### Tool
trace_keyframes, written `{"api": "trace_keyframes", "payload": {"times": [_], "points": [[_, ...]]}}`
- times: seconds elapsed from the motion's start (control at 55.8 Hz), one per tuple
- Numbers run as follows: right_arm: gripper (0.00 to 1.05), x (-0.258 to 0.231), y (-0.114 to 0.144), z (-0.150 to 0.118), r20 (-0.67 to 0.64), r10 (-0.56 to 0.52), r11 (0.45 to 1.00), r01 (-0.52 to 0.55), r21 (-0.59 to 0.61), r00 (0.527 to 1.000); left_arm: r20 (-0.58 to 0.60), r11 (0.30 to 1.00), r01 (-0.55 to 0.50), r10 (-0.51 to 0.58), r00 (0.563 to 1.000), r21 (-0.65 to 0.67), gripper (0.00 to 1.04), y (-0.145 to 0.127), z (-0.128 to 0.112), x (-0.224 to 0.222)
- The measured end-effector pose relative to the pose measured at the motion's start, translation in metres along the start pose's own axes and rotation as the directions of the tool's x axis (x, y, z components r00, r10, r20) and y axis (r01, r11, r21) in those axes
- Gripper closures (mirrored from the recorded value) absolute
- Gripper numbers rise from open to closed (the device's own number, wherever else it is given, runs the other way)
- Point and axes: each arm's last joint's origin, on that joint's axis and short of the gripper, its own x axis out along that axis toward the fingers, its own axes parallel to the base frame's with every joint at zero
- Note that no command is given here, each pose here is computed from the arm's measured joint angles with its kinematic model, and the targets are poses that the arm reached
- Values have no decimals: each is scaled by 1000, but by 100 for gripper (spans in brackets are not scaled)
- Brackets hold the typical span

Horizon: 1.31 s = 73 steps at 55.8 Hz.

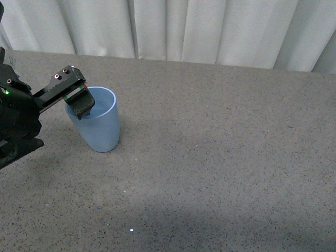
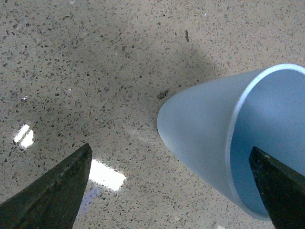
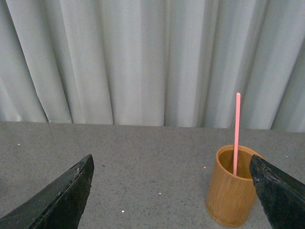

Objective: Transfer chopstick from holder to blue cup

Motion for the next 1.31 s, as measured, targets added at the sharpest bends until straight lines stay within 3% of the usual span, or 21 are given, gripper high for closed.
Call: {"api": "trace_keyframes", "payload": {"times": [0.072,0.448,0.627,0.932,1.309], "points": [[9,0,0,0,0,0,1000,0,0,1000,10,1000,1,-1,1000,9,12,-1,0,0],[9,0,0,0,0,0,1000,0,0,1000,-14,997,71,-70,997,31,76,-13,-6,2],[9,0,0,0,0,0,1000,0,0,1000,-21,991,130,-129,991,34,100,-23,-8,-4],[9,0,0,0,0,0,1000,0,0,1000,-31,968,241,-239,970,74,101,-51,-18,-29],[9,0,0,0,0,0,1000,0,0,1000,-85,954,250,-239,967,163,101,-97,-54,-19]]}}
